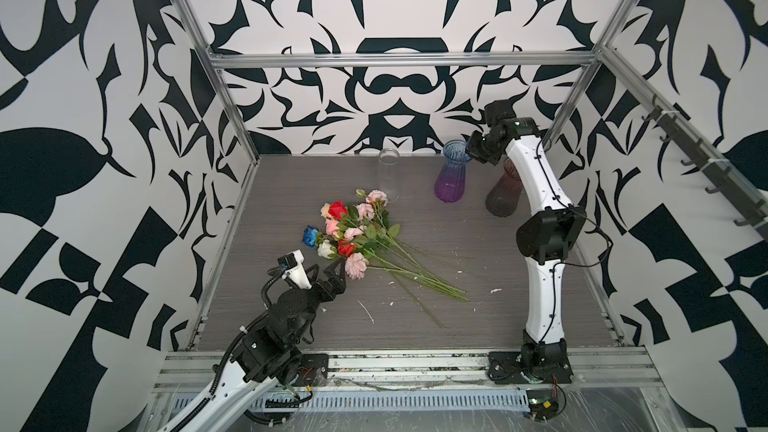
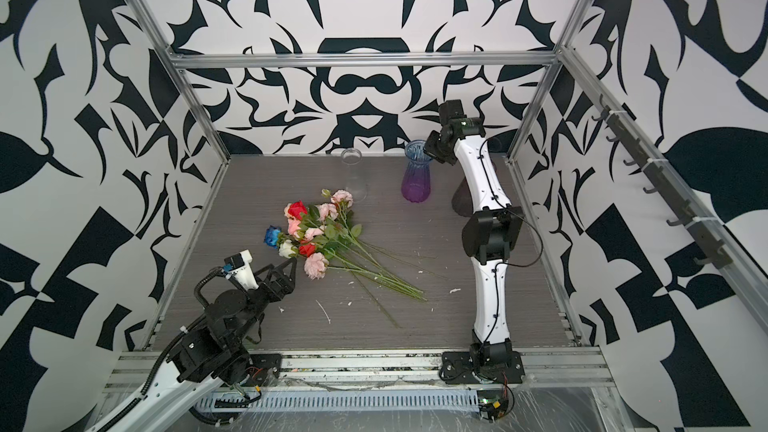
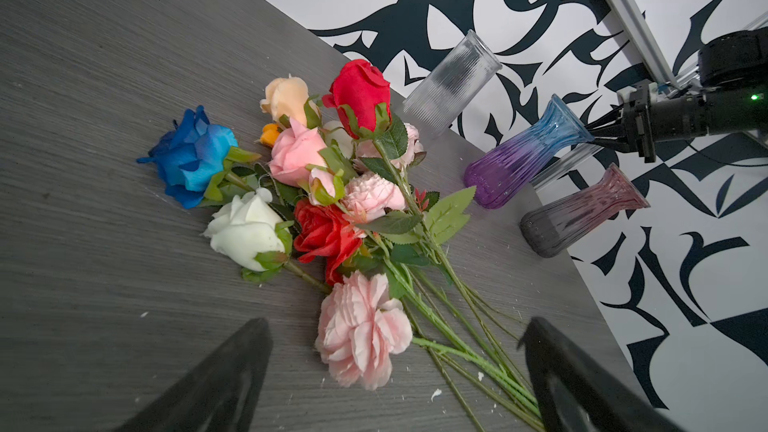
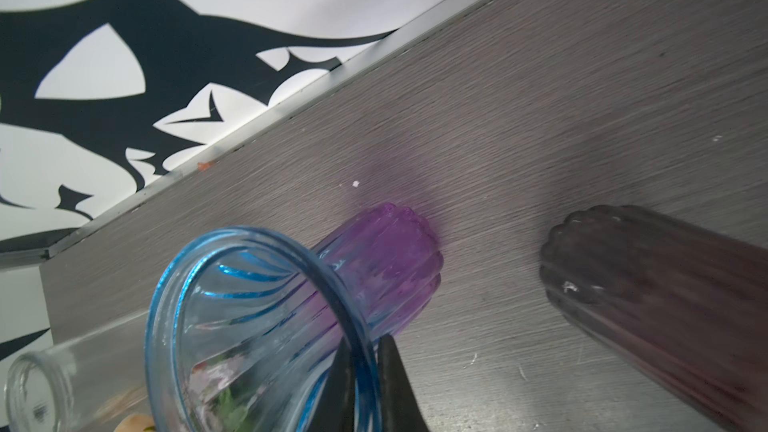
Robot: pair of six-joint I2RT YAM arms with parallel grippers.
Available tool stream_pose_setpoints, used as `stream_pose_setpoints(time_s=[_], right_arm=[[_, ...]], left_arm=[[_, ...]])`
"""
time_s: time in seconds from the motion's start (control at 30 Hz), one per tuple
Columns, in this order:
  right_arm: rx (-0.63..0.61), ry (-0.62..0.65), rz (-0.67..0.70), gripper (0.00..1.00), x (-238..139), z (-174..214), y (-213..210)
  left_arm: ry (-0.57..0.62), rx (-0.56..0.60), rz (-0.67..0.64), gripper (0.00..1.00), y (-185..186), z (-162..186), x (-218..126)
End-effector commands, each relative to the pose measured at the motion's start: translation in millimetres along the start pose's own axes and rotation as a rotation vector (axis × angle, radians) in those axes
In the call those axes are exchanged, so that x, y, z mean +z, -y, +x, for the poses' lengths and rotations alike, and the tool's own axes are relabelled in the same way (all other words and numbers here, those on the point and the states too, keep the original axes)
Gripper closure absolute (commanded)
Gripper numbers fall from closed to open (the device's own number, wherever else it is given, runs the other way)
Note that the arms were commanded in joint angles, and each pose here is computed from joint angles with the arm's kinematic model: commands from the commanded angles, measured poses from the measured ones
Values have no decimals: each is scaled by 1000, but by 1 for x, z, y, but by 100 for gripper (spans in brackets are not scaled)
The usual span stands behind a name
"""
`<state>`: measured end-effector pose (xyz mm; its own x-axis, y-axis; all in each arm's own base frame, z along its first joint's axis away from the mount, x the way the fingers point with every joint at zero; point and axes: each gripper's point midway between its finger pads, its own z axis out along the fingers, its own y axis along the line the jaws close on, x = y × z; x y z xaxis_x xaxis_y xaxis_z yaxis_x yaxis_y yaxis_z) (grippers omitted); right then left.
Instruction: Arrange the flowers into the vase
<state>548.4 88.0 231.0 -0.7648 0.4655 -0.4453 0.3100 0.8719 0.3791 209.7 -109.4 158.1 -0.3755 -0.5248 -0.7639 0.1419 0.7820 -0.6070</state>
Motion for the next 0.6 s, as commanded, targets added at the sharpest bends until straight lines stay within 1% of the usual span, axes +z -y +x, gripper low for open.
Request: stream_pose_setpoints(time_s=[0.0,0.17,0.3,0.33,0.37,0.4,0.43,0.47,0.57], right_arm=[[-3,117,-61,95,-35,-27,-15],[0,104,-53,95,-26,-28,-12],[1,119,-61,93,-29,-32,-13],[-1,119,-68,86,-30,-33,-14],[-5,118,-76,71,-30,-33,-16],[-10,118,-84,60,-32,-34,-17],[-16,122,-90,52,-34,-34,-19],[-20,127,-95,48,-37,-35,-20],[-25,148,-108,45,-48,-40,-23]], left_arm=[[5,-11,0,1,0,0,1],[3,-10,1,1,0,0,1],[6,-13,1,1,0,0,1],[6,-13,2,1,0,0,1],[8,-14,3,1,0,-1,1],[8,-14,2,1,0,-1,1],[8,-14,2,1,0,-1,1],[5,-13,3,1,0,0,1],[4,-13,1,1,0,0,1]])
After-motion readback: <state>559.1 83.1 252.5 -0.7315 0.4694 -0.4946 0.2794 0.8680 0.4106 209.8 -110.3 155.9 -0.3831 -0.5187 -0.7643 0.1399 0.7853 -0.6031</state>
